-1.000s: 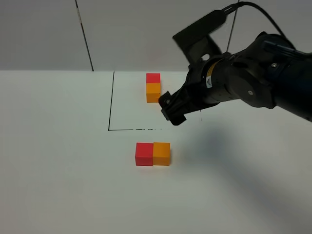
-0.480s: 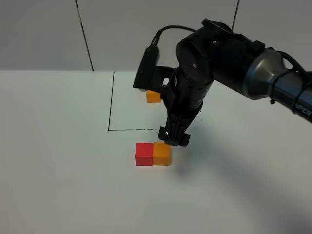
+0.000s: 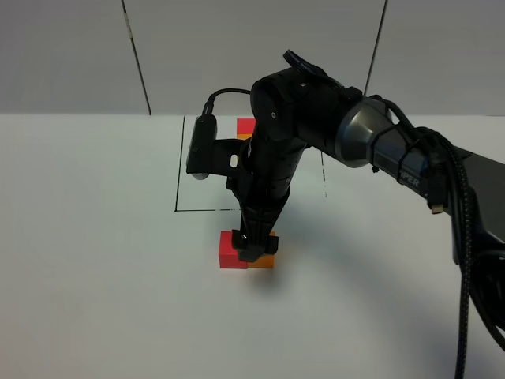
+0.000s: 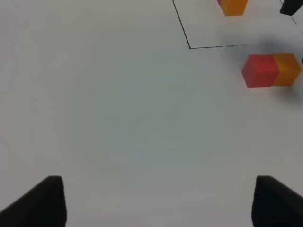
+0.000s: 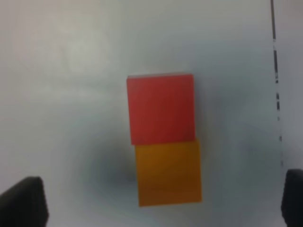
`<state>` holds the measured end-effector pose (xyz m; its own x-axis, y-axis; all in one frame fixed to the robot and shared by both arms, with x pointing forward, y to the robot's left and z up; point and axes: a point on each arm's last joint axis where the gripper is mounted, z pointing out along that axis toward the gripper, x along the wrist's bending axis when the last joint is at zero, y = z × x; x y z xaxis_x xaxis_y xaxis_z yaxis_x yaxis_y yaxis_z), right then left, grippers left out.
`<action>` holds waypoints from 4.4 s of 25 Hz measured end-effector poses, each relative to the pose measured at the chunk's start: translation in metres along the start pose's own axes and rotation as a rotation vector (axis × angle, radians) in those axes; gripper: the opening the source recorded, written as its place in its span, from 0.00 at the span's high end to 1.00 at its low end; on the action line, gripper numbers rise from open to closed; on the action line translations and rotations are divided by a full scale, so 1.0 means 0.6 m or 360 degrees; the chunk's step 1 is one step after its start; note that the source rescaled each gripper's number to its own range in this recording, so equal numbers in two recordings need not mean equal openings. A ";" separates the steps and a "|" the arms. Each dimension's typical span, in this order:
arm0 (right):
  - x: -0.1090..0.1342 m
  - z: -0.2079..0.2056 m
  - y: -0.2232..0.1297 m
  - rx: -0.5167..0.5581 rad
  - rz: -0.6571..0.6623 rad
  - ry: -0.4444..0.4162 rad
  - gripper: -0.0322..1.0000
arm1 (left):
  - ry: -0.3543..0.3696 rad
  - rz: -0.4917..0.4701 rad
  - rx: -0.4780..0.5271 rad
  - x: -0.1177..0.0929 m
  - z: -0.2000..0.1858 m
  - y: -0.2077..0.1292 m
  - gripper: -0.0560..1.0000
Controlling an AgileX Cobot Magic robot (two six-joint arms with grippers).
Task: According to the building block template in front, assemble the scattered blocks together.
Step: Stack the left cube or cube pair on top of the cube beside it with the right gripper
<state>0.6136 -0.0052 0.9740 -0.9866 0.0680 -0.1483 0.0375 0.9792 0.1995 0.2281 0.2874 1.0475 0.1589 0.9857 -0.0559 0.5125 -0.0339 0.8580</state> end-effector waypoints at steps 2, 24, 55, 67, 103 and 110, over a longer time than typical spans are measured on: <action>-0.001 0.019 -0.001 0.0019 -0.0002 0.0020 0.00 | 0.0000 0.0000 0.0000 0.000 0.000 0.000 0.31; -0.006 0.141 -0.007 0.0068 0.0004 0.0056 0.04 | 0.0000 0.0000 0.0000 0.000 0.000 0.000 0.31; -0.005 0.150 -0.010 0.0105 0.0080 0.0073 0.97 | 0.0000 0.0000 0.0000 0.000 0.000 0.000 0.31; -0.017 0.105 0.005 0.0013 0.0801 -0.0006 0.97 | 0.0000 0.0000 0.0000 0.000 0.000 0.000 0.31; -0.003 0.117 0.000 0.0180 0.2318 -0.0096 0.97 | 0.0000 0.0000 0.0000 0.000 0.000 0.000 0.31; -0.005 0.119 0.000 0.0158 0.2272 -0.0117 0.97 | 0.0000 0.0000 0.0000 0.000 0.000 0.000 0.31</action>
<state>0.6279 0.0084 0.9055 -0.0853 0.9940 0.0686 0.9858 0.0742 0.1507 0.2281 0.2874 1.0475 0.1589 0.9857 -0.0559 0.5125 -0.0339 0.8580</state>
